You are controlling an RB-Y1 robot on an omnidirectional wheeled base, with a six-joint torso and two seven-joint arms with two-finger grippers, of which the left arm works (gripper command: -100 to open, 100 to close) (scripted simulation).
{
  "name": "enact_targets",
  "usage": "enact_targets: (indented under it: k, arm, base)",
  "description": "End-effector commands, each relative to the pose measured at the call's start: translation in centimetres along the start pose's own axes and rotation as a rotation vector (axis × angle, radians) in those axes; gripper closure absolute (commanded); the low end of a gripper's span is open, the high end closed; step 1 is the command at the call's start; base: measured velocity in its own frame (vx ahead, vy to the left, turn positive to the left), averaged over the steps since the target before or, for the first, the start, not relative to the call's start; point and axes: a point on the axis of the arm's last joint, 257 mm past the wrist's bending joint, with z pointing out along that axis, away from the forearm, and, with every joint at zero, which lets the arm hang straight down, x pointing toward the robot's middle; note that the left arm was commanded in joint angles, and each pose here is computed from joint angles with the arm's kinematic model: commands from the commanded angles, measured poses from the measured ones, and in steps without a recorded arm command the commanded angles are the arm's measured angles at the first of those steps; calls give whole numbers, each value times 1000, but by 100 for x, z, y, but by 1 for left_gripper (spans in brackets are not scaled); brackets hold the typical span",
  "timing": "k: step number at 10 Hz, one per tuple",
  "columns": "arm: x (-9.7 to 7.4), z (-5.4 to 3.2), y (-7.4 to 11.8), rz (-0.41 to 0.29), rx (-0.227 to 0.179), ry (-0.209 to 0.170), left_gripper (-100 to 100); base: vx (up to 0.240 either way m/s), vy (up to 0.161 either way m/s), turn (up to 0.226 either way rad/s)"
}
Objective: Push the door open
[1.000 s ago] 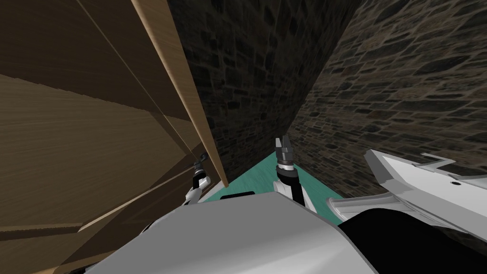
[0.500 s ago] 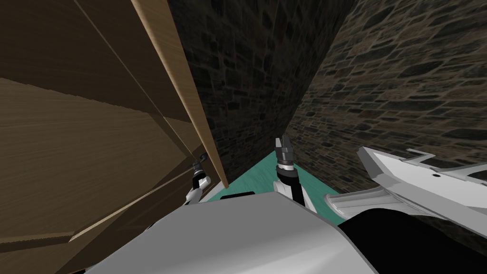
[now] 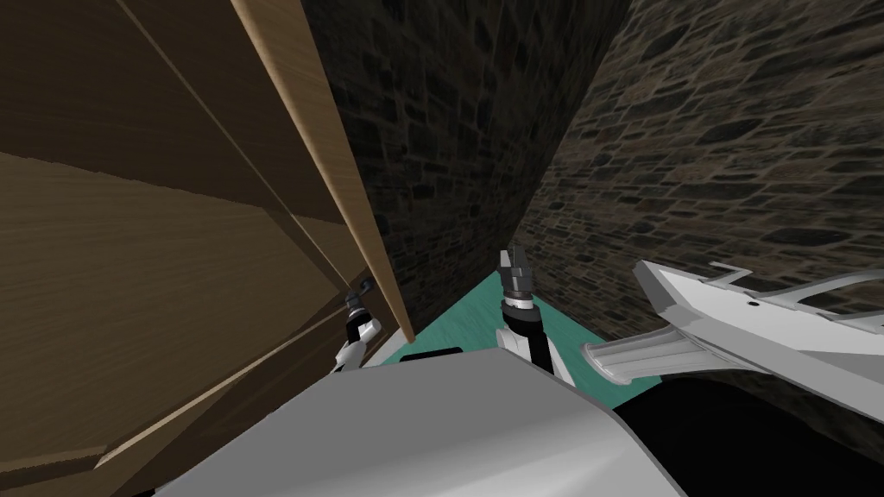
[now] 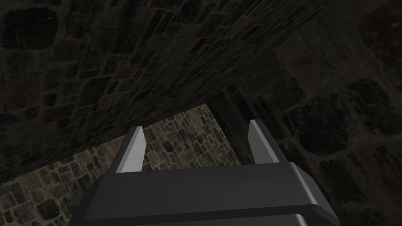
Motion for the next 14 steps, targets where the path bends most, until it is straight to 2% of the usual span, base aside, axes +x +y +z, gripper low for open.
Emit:
enact_targets:
  k: [1, 3, 7, 8, 11, 13, 14]
  arm:
    - [-123, 119, -122, 4, 42, -24, 100]
    - [-291, 133, -141, 5, 50, -81, 100]
    - [-291, 133, -141, 5, 50, -81, 100]
    - [-285, 112, -97, 7, 40, -79, 100]
    - [-291, 133, -141, 5, 50, -81, 100]
    - [-461, 140, -167, 6, 59, -140, 100]
    - [-461, 140, -167, 6, 59, -140, 100]
  base:
    - [6, 9, 21]
    - [9, 54, -153]
    - [8, 27, -21]
    - [1, -3, 23]
    - [0, 0, 0]
    - [10, 56, -158]
    - [8, 76, -83]
